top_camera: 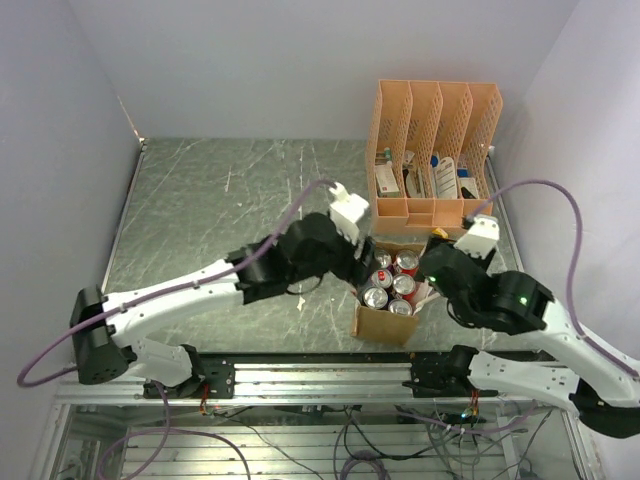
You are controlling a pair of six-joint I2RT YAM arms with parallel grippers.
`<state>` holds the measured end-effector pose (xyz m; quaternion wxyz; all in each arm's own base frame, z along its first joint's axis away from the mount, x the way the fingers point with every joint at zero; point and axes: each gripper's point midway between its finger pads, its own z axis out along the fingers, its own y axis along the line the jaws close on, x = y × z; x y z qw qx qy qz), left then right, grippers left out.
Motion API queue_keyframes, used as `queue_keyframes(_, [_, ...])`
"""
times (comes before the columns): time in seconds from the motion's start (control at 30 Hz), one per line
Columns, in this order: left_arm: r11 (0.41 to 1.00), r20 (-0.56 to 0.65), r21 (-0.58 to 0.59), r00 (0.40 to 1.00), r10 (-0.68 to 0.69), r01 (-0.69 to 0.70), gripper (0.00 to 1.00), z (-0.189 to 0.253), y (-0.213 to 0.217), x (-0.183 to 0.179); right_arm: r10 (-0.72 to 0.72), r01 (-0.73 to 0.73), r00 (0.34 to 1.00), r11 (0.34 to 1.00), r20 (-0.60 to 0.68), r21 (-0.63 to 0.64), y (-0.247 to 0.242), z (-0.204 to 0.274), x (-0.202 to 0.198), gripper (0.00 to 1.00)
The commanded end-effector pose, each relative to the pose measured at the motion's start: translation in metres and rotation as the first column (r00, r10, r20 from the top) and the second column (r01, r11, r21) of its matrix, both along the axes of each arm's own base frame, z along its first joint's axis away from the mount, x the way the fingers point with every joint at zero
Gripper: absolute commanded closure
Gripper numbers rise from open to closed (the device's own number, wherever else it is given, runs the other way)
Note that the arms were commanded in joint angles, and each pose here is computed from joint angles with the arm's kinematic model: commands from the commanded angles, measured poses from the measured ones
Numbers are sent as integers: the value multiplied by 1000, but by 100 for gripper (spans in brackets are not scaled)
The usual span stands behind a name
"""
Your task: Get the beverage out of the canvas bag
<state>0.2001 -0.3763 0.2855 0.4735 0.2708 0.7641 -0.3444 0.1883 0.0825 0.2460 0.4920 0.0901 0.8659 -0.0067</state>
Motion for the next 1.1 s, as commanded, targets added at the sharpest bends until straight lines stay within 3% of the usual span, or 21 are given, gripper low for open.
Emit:
queue_keyframes(0.0, [999,8,0,999,-48,48,22,5,-21,-33,-87,76,993,989,78,126,-17,7,-4,28])
queue_keyframes(0.33, [999,-24,-36,999,-25,24,14,-24,-26,-47,-115,80,984,968,138,238,-33,19,-12,29])
queue_keyframes(0.43, [998,-25,60,999,26,-24,9,-44,-33,-38,-126,88,982,964,140,250,-33,17,-12,30])
queue_keyframes(0.6, [972,7,213,995,100,-99,9,-75,-35,-33,-216,173,964,952,156,251,-49,16,-13,34])
queue_keyframes(1.07, [930,-21,336,986,168,-151,8,-127,-38,-45,-159,135,975,978,157,158,-37,9,-4,42])
